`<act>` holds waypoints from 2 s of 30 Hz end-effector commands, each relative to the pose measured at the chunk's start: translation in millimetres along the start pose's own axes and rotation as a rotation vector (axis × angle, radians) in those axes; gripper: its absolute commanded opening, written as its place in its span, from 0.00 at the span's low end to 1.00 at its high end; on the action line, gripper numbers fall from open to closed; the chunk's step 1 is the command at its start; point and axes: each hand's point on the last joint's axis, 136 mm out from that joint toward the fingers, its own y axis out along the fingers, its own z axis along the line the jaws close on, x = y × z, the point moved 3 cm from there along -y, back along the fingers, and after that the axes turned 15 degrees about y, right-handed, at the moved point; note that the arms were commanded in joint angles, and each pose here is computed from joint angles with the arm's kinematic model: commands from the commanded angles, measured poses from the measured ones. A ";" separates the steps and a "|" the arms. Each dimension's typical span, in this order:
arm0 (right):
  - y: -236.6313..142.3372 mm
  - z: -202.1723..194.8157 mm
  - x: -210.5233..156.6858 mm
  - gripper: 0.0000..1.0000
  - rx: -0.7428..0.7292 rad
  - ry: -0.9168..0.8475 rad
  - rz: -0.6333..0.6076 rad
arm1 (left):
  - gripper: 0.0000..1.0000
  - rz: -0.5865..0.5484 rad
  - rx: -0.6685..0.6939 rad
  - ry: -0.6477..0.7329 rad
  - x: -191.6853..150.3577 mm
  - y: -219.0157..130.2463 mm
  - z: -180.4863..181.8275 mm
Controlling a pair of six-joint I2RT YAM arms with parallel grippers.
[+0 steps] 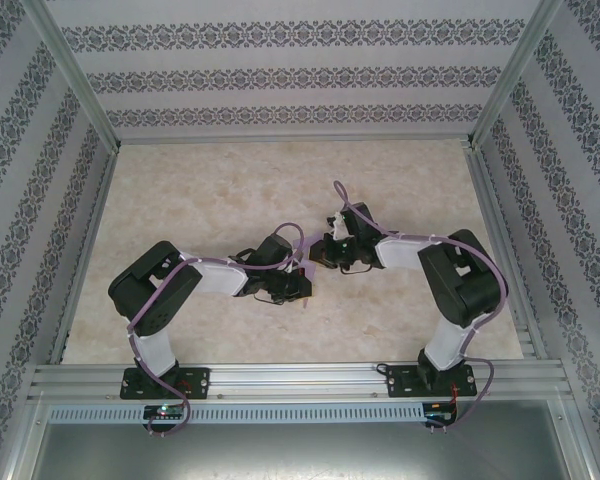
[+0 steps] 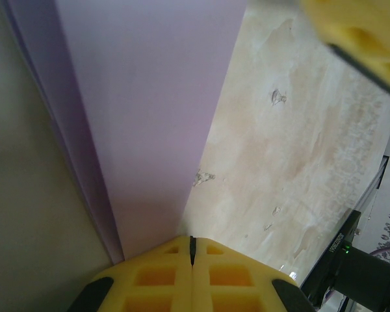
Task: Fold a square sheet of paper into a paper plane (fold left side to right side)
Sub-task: Fold the wing for the fifth time at the center of the table.
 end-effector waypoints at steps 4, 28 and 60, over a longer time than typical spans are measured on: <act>19.5 -15.4 6.6 0.07 -0.061 0.052 0.012 | 0.03 0.004 0.035 -0.001 -3.5 -9.3 -6.4; 19.4 -38.9 6.0 0.07 -0.210 0.055 0.020 | 0.13 0.117 -0.047 -0.043 -11.8 -16.3 -45.3; 15.4 -47.7 2.5 0.07 -0.276 0.042 0.036 | 0.11 0.106 0.063 -0.055 -19.6 -2.3 -12.4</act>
